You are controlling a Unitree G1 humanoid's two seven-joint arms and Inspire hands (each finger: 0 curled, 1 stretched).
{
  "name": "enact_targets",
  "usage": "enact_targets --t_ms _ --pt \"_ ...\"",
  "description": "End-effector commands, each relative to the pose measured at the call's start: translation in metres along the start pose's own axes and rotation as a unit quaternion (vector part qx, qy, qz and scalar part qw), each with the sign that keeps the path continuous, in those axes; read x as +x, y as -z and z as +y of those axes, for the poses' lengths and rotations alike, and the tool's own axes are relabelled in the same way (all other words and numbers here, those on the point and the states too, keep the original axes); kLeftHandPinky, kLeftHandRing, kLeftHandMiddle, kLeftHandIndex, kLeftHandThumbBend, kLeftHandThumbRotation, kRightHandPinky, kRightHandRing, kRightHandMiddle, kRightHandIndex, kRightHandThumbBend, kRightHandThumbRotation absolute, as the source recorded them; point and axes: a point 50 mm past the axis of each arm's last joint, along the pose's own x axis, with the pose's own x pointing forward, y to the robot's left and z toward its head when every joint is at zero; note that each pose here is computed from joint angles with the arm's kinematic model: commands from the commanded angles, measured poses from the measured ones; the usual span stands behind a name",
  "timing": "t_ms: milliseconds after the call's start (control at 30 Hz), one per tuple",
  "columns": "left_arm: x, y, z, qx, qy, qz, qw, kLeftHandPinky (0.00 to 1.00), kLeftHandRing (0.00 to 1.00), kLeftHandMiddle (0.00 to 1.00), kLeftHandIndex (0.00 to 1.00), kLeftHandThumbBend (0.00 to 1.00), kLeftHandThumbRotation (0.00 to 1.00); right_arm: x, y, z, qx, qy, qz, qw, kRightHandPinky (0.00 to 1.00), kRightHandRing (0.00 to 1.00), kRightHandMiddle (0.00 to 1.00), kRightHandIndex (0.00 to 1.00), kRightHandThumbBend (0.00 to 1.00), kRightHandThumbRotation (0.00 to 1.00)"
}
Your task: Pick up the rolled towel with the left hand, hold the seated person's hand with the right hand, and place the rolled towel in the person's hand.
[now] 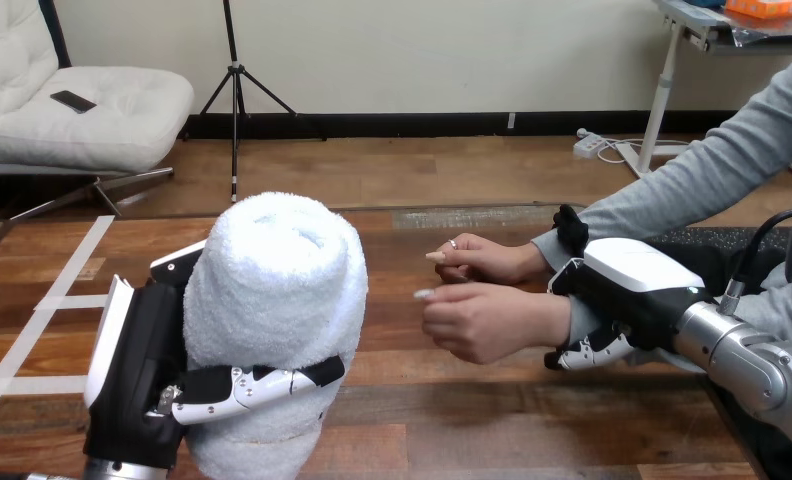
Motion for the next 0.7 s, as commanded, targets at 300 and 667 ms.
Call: enact_targets --t_ms 300,667 --pt "0.0138 -0.0122 0.004 0.014 -0.006 -0.051 0.9986 0.23 0.28 0.35 0.37 0.65 0.0 0.0062 -0.0071 -0.0255 0.008 0.05 -0.024 0.9984 0.24 0.29 0.35 0.36 0.54 0.18" --pt "0.0133 -0.0116 0.0043 0.009 -0.007 -0.047 0.9988 0.23 0.29 0.35 0.37 0.66 0.0 0.0062 -0.0063 -0.0244 0.013 0.049 -0.021 0.9985 0.23 0.28 0.34 0.34 0.52 0.16"
